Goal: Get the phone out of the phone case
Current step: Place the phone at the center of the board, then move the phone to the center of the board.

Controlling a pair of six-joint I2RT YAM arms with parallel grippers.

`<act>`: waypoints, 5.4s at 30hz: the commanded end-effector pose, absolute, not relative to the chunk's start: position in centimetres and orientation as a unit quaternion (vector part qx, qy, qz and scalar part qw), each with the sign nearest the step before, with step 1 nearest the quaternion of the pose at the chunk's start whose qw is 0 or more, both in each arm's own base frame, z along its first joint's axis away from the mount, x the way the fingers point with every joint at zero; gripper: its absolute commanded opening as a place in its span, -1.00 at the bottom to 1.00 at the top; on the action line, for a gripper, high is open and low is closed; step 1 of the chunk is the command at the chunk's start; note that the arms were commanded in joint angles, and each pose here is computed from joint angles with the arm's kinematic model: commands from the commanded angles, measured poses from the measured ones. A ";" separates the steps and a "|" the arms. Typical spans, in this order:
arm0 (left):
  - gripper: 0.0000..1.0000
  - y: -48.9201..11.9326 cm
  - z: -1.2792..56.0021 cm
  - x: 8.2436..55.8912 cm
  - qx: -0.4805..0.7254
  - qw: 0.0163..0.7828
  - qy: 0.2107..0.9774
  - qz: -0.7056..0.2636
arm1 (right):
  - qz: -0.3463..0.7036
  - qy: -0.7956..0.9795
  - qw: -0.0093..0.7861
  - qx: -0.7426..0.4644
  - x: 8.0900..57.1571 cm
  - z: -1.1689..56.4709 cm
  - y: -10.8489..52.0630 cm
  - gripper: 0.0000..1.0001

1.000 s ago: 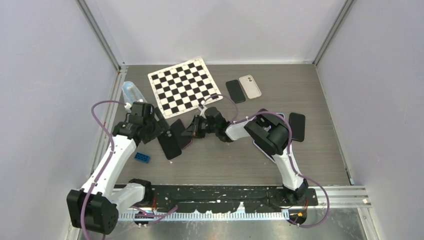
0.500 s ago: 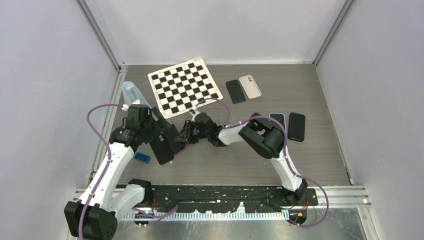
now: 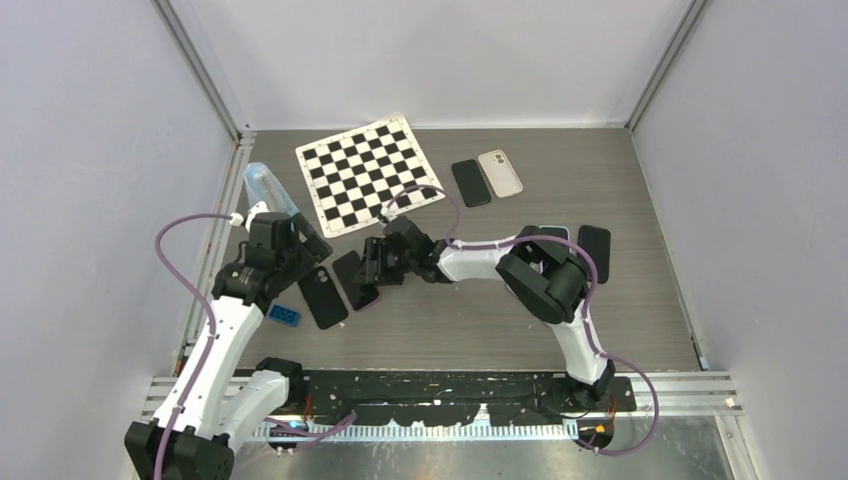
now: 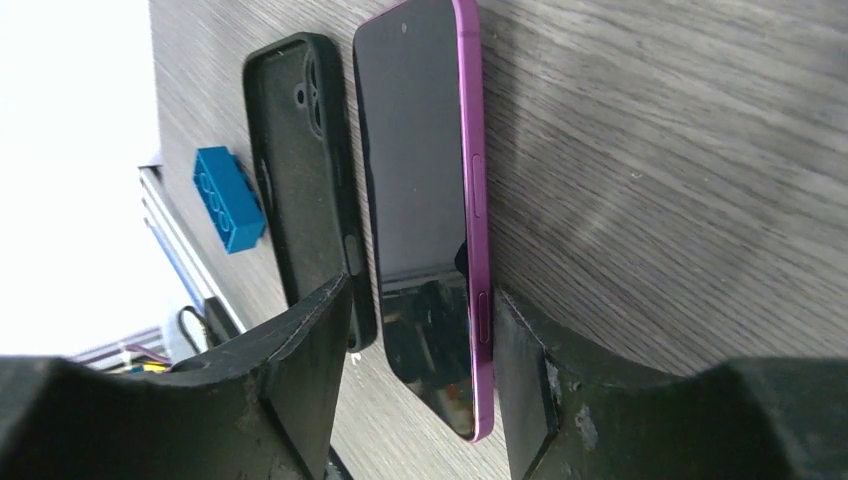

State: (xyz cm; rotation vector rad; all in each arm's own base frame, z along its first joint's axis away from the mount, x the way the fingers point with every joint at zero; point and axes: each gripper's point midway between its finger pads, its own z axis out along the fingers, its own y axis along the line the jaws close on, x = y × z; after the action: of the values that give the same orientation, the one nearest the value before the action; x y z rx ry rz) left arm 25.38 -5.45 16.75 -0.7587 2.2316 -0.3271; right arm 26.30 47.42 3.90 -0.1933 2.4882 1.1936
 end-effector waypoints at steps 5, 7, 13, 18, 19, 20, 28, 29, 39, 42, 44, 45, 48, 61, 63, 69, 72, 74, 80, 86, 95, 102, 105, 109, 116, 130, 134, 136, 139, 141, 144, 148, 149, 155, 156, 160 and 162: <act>0.62 -3.9 19.1 25.7 -0.326 0.425 0.836 -0.119 | 0.318 0.916 0.177 -0.170 24.3 3.8 45.8 0.17; 0.63 -4.0 19.2 25.7 -0.324 0.426 0.836 -0.122 | 0.319 0.914 0.183 -0.174 24.5 4.0 46.0 0.17; 0.63 -4.5 19.4 25.9 -0.314 0.424 0.839 -0.133 | 0.326 0.905 0.205 -0.180 25.2 5.5 45.8 0.18; 0.64 -5.4 19.6 26.4 -0.288 0.425 0.845 -0.152 | 0.297 0.915 0.244 -0.125 27.9 7.5 40.9 0.20; 0.64 -5.7 19.7 26.6 -0.280 0.426 0.846 -0.157 | 0.293 0.912 0.255 -0.128 27.8 8.4 39.6 0.23; 0.65 -6.0 19.8 26.8 -0.269 0.429 0.846 -0.164 | 0.274 0.916 0.267 -0.120 28.5 8.6 38.1 0.24; 0.69 -7.5 20.7 28.6 -0.208 0.452 0.847 -0.189 | 0.095 0.933 0.346 0.031 30.9 10.0 21.1 0.14; 0.69 -7.5 20.6 28.7 -0.204 0.453 0.847 -0.189 | 0.086 0.930 0.353 0.057 30.4 10.4 19.4 0.12; 0.72 -7.2 19.8 29.0 -0.198 0.464 0.844 -0.181 | -0.003 0.884 0.353 0.308 27.5 10.1 3.8 0.49; 0.72 -7.1 19.3 29.3 -0.206 0.460 0.846 -0.176 | -0.002 0.868 0.347 0.354 26.6 9.4 2.1 0.51; 0.72 -7.0 19.1 29.5 -0.209 0.456 0.848 -0.172 | 0.009 0.859 0.340 0.382 26.5 9.0 1.3 0.51; 0.72 -7.0 19.0 29.6 -0.209 0.455 0.848 -0.172 | 0.010 0.851 0.336 0.404 26.4 8.9 0.6 0.51; 0.72 -7.1 18.7 30.0 -0.210 0.450 0.852 -0.168 | 0.020 0.840 0.316 0.441 25.8 7.9 -0.4 0.51; 0.72 -6.6 17.6 30.2 -0.214 0.445 0.856 -0.151 | 0.006 0.808 0.232 0.542 23.1 3.5 -1.3 0.49; 0.72 -6.5 17.6 30.1 -0.214 0.445 0.857 -0.147 | 0.023 0.800 0.225 0.556 22.7 2.8 -0.7 0.42; 0.72 -6.3 17.5 30.0 -0.215 0.447 0.857 -0.143 | 0.057 0.784 0.218 0.578 22.5 2.1 0.3 0.31; 0.73 -6.4 17.4 30.1 -0.216 0.445 0.857 -0.144 | 0.076 0.790 0.209 0.571 23.0 1.9 1.2 0.28; 0.73 -6.4 17.4 30.1 -0.216 0.444 0.858 -0.145 | 0.089 0.796 0.203 0.564 23.4 1.7 1.8 0.26; 0.73 -6.3 17.5 30.0 -0.217 0.444 0.857 -0.144 | 0.118 0.813 0.192 0.536 24.3 2.0 5.0 0.24; 0.73 -6.4 17.4 30.0 -0.217 0.442 0.858 -0.145 | 0.145 0.841 0.193 0.485 25.0 2.6 10.3 0.24; 0.73 -6.2 17.5 29.9 -0.218 0.441 0.859 -0.141 | 0.082 0.894 0.240 0.368 25.8 3.8 11.9 0.64; 0.73 -6.3 17.9 30.0 -0.216 0.444 0.858 -0.141 | 0.053 0.933 0.287 0.209 27.5 5.6 12.5 0.77; 0.73 -6.3 18.2 30.2 -0.215 0.445 0.858 -0.142 | 0.110 0.949 0.269 0.125 27.4 5.8 15.2 0.77; 0.73 -6.4 18.4 30.2 -0.213 0.446 0.857 -0.145 | 0.147 0.960 0.236 0.028 26.8 5.9 17.4 0.71; 0.73 -6.7 18.5 30.4 -0.212 0.443 0.858 -0.150 | 0.102 0.969 0.221 -0.050 26.1 5.3 16.8 0.70; 0.73 -6.9 18.4 30.5 -0.210 0.439 0.860 -0.153 | 0.123 0.971 0.184 -0.087 25.2 3.7 17.8 0.74; 0.73 -6.8 18.3 30.4 -0.210 0.437 0.862 -0.151 | 0.126 0.972 0.177 -0.086 25.0 3.4 17.9 0.74; 0.73 -6.8 18.3 30.3 -0.210 0.437 0.861 -0.150 | 0.117 0.972 0.187 -0.079 25.3 3.6 17.6 0.74; 0.73 -6.7 18.4 30.2 -0.210 0.439 0.861 -0.150 | 0.085 0.968 0.227 -0.061 26.6 4.7 16.4 0.74; 0.73 -6.7 18.4 30.2 -0.210 0.439 0.861 -0.149 | 0.077 0.962 0.256 -0.050 27.3 5.8 16.0 0.74; 0.73 -6.6 18.5 30.2 -0.210 0.440 0.861 -0.149 | 0.070 0.954 0.291 -0.032 28.2 7.0 15.4 0.75; 0.73 -6.7 18.5 30.1 -0.210 0.439 0.861 -0.150 | 0.077 0.955 0.286 -0.013 28.3 6.3 14.9 0.75; 0.73 -6.7 18.5 30.1 -0.210 0.439 0.861 -0.150 | 0.080 0.957 0.279 -0.006 28.2 5.9 14.8 0.75; 0.73 -6.6 18.6 30.0 -0.209 0.440 0.861 -0.148 | 0.127 0.964 0.233 0.000 27.2 4.3 16.3 0.75; 0.73 -6.6 18.6 29.9 -0.210 0.440 0.861 -0.148 | 0.135 0.965 0.226 -0.001 26.9 4.2 16.5 0.75; 0.73 -6.6 18.5 29.9 -0.208 0.438 0.862 -0.149 | 0.167 0.964 0.206 0.000 26.0 4.2 17.5 0.75; 0.73 -6.7 18.4 29.9 -0.208 0.436 0.862 -0.149 | 0.182 0.964 0.193 0.003 25.4 4.1 17.9 0.75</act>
State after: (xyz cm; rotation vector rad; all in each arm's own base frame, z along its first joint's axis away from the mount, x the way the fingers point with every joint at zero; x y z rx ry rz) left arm 29.22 -6.70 16.12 -0.5365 2.2065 -0.3513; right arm 25.94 16.23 3.59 -0.0083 2.7022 0.3649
